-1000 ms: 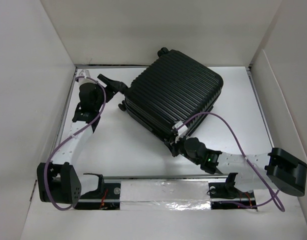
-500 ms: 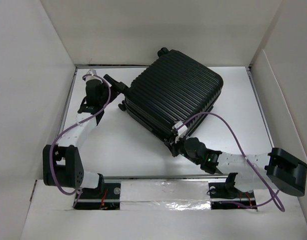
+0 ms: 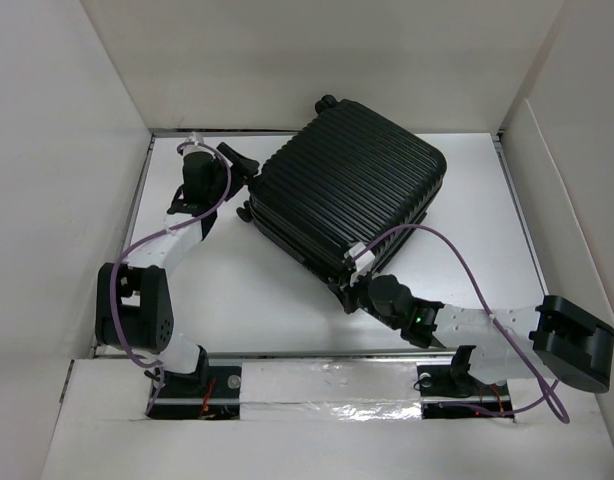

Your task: Pack the luggage

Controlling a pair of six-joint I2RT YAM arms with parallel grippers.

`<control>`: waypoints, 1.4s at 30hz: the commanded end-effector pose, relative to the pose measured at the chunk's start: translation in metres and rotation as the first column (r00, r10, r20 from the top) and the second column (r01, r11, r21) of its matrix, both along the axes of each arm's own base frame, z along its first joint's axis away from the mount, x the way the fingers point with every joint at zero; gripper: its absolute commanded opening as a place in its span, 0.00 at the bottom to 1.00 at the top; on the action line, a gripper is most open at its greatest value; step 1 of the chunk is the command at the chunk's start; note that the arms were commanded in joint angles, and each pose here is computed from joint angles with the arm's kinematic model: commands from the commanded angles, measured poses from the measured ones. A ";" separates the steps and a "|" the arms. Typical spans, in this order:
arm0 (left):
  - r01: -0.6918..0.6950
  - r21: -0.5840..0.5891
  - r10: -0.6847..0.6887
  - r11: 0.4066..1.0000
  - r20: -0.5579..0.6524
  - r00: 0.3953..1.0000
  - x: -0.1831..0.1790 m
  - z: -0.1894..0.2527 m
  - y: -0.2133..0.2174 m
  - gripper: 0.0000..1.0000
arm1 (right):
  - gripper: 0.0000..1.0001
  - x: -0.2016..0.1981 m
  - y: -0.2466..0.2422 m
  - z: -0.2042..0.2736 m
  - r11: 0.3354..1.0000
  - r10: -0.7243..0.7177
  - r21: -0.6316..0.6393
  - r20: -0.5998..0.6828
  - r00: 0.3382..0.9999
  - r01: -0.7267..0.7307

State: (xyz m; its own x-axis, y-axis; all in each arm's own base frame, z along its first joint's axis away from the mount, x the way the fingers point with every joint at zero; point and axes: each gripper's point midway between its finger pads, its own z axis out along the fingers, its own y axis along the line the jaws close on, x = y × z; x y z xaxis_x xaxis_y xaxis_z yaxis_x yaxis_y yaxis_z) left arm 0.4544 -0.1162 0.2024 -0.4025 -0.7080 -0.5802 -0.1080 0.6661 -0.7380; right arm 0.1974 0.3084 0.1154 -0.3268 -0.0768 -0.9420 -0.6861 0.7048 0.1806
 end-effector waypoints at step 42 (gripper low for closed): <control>0.319 -0.071 -0.285 0.945 0.296 0.912 -0.201 -0.022 -0.130 0.00 | 0.00 0.009 0.045 0.094 0.965 0.219 0.124 0.091 0.971 -0.229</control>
